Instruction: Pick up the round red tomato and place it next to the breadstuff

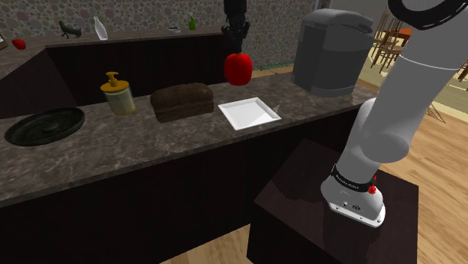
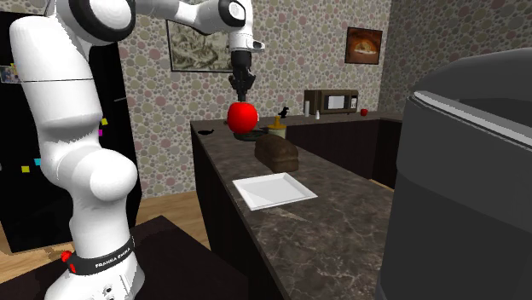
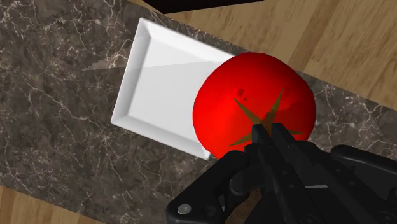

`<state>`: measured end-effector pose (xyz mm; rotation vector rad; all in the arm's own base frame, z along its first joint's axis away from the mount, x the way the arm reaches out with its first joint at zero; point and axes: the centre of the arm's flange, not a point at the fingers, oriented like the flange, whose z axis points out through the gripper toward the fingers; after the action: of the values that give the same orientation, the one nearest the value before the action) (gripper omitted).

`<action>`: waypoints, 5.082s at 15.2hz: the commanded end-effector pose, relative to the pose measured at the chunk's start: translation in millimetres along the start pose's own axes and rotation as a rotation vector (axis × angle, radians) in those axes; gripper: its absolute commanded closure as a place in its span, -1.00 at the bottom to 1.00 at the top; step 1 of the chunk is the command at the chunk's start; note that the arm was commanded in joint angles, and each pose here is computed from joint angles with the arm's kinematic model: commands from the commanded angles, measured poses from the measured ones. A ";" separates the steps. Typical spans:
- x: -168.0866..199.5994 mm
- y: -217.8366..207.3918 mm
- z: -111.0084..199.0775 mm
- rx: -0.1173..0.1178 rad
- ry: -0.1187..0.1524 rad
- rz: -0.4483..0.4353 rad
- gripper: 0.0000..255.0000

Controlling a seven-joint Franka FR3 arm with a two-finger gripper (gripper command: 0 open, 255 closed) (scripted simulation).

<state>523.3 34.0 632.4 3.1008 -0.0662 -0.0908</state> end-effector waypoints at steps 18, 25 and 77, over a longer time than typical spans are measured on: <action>45.7 -168.3 22.4 0.000 0.000 0.001 1.00; 47.9 -169.8 59.3 0.000 0.000 0.001 1.00; 56.4 -175.7 157.2 0.000 0.000 0.001 -1.00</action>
<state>577.5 201.0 465.2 3.1013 -0.0682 -0.0900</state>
